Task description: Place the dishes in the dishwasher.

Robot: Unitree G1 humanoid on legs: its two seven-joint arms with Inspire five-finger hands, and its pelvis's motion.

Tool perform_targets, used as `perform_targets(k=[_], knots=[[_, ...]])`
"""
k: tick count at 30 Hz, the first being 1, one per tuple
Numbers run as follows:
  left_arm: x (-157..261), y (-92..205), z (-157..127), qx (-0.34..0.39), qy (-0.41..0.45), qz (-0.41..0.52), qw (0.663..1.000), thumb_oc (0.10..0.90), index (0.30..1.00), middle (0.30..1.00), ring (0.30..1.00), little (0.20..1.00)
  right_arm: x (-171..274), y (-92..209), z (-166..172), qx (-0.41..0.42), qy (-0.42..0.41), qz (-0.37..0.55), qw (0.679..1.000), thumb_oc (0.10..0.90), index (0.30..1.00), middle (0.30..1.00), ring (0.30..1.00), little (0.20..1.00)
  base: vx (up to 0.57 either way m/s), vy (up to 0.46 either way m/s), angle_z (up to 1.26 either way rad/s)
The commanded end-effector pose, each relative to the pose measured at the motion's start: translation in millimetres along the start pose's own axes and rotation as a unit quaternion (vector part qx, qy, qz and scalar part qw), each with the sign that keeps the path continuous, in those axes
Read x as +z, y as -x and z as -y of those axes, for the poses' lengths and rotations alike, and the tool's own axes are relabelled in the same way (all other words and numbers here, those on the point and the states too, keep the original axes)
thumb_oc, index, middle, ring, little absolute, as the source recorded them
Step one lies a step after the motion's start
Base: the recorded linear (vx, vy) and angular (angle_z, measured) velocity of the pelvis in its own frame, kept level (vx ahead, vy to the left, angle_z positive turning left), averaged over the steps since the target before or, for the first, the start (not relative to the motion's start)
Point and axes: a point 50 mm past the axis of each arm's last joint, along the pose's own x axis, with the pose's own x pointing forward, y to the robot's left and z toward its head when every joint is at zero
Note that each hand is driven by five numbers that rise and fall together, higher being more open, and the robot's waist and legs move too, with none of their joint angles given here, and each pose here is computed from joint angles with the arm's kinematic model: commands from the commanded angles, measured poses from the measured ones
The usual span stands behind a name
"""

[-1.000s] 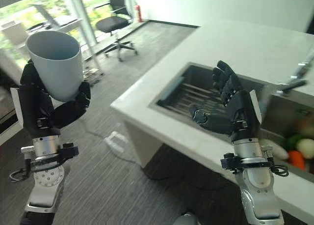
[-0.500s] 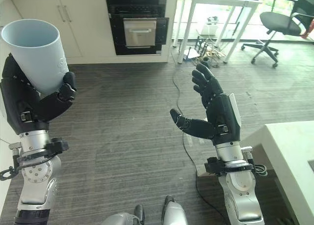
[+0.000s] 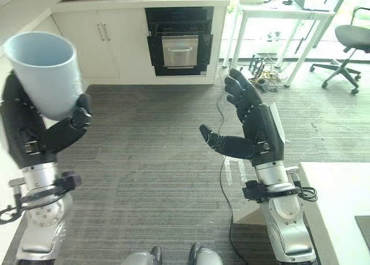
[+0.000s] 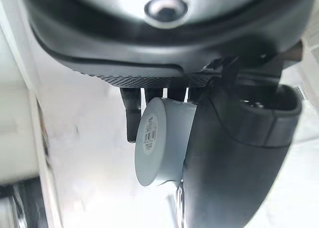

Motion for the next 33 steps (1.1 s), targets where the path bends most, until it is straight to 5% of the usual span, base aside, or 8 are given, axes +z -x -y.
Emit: perform_targets(k=[1,13,24,33], knots=[[37.1,-24.2,-0.8,-0.007,0.027,0.135,0.991,0.4,0.3,0.3,0.3,0.3,33.8,-10.6,2.5,-0.017,-0.003,0.122,0.992,0.8,0.9,0.9,0.9,0.9,0.06,-0.312,-0.23],[30.6,-6.2,-15.8,0.003,0.053,0.096,0.994,0.4,0.3,0.3,0.3,0.3,30.6,-1.0,10.3,-0.006,0.014,0.104,0.994,0.8,0.9,0.9,0.9,0.9,0.12,-0.189,-0.01],[26.5,0.8,-24.2,0.011,0.043,0.079,0.996,0.4,0.3,0.3,0.3,0.3,33.2,6.7,9.1,0.024,-0.006,0.1,0.995,0.8,0.9,0.9,0.9,0.9,0.32,0.301,-0.32],[34.7,-19.5,-9.2,-0.063,0.044,0.108,0.991,0.4,0.3,0.3,0.3,0.3,32.5,4.7,4.6,-0.034,-0.01,0.103,0.994,0.8,0.9,0.9,0.9,0.9,0.32,0.286,0.38]])
